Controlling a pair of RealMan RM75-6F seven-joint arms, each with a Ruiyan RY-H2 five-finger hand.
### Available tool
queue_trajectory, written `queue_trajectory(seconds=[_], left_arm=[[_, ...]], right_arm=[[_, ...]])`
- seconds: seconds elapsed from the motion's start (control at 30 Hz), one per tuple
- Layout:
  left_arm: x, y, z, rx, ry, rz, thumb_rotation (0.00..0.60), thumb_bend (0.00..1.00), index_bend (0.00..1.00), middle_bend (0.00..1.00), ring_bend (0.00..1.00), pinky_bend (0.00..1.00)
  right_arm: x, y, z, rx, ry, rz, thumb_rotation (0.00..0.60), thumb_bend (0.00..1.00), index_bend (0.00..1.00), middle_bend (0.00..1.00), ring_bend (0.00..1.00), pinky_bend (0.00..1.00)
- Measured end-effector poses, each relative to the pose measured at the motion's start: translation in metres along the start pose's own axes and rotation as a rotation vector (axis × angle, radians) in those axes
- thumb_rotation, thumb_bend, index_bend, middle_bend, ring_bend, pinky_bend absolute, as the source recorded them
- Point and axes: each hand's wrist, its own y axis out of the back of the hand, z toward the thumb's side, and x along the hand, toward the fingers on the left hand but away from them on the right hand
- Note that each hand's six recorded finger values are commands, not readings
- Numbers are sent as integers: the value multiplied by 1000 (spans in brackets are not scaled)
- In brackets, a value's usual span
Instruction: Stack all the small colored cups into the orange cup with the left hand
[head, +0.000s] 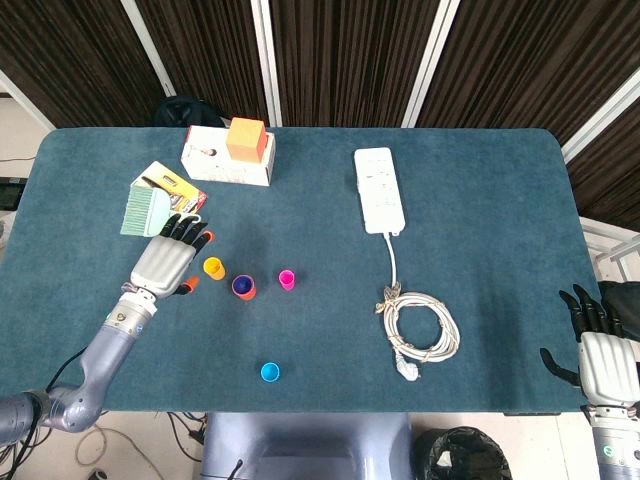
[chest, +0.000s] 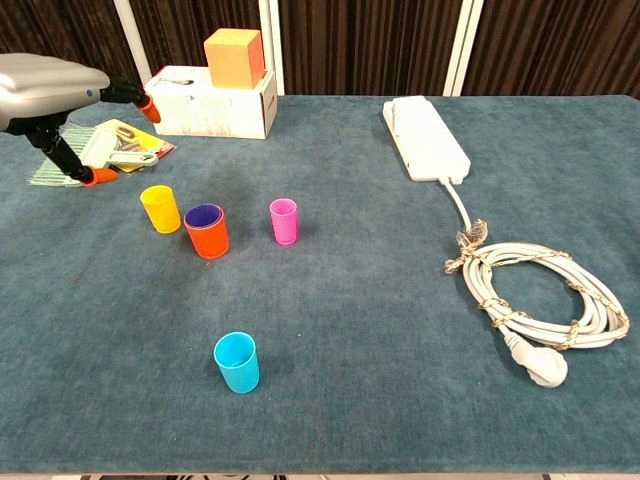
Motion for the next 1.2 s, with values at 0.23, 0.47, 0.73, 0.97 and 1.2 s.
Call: queue_trajectory(seconds=[0.23, 0.47, 0.73, 0.97, 1.2], left_arm=[[8, -22, -2, 1, 12, -54, 600, 262, 189, 85, 0, 0], [22, -42, -1, -8, 19, -89, 600, 256, 200, 85, 0, 0], [35, -48, 9, -5, 9, -88, 600, 256, 253, 86, 0, 0], [41, -51, 15, 2, 1, -86, 600, 267, 379, 93, 0, 0], [41, -52, 11, 17, 19, -81, 600, 270, 397, 94, 0, 0]], right_arm=[[-1, -4, -1, 11, -2, 12, 600, 337, 118, 45, 124, 61], [-3, -5, -4, 17, -15, 13, 600, 337, 119, 45, 124, 61], [-4, -7, -6, 18, -22, 17, 600, 337, 118, 45, 124, 61], [-4, -7, -6, 14, -23, 16, 600, 336, 118, 45, 124, 61], [-4, -8, -6, 14, -24, 21, 600, 337, 119, 45, 124, 61]])
